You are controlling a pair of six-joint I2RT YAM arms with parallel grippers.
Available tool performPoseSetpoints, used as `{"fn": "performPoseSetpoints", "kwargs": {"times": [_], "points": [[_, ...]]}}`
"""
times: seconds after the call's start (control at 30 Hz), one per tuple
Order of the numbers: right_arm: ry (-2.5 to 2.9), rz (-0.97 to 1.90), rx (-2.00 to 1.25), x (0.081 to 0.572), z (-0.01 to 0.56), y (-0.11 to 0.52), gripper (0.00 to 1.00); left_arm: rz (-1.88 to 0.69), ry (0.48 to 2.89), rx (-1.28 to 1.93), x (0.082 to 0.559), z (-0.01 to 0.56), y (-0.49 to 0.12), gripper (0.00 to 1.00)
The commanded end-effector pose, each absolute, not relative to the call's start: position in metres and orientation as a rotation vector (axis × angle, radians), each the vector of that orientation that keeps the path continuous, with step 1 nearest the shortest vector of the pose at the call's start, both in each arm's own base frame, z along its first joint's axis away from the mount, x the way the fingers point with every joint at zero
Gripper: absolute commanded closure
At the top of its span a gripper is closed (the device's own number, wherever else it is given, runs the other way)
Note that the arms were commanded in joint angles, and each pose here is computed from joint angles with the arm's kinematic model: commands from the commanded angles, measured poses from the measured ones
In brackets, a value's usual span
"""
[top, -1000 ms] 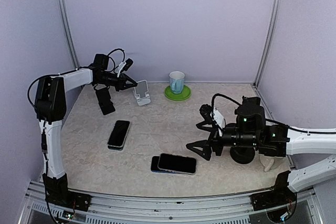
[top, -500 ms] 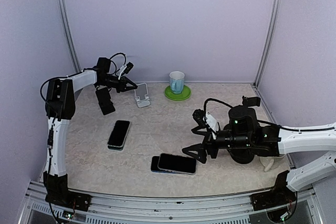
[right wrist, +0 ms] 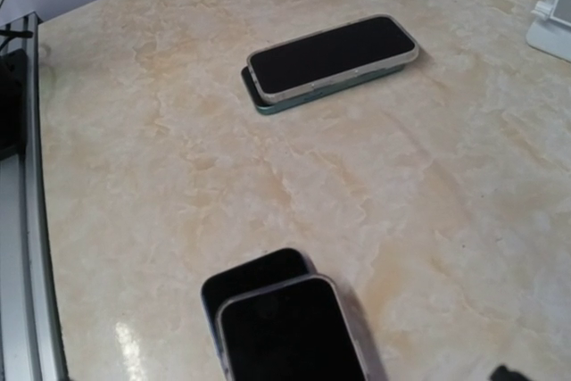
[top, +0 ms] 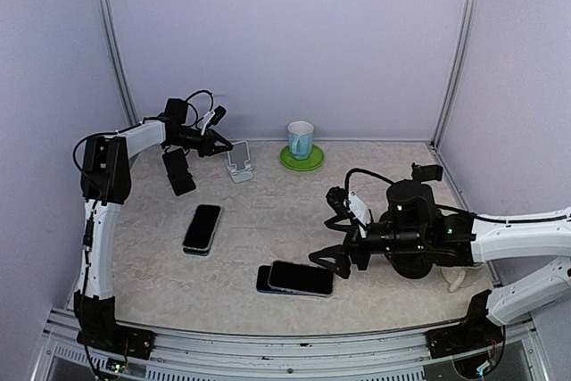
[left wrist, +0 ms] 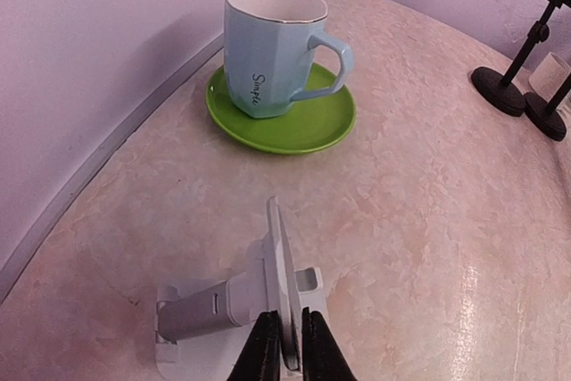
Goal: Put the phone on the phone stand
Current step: Place the phone stand at the center of the board.
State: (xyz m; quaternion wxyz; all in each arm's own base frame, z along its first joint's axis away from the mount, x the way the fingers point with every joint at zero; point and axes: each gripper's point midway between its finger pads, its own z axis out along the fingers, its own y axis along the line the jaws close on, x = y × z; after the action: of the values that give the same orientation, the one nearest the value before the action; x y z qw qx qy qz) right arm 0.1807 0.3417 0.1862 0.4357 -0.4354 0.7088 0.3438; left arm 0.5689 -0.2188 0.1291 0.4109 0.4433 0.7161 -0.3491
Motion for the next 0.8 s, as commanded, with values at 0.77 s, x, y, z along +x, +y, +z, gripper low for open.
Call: {"fn": "performPoseSetpoints", "kwargs": {"times": [0.77], "points": [[1.752, 0.883, -1.072, 0.187, 0.196, 0.352, 0.0, -0.651, 1.846, 1.004, 0.602, 0.13, -0.198, 0.78]]}}
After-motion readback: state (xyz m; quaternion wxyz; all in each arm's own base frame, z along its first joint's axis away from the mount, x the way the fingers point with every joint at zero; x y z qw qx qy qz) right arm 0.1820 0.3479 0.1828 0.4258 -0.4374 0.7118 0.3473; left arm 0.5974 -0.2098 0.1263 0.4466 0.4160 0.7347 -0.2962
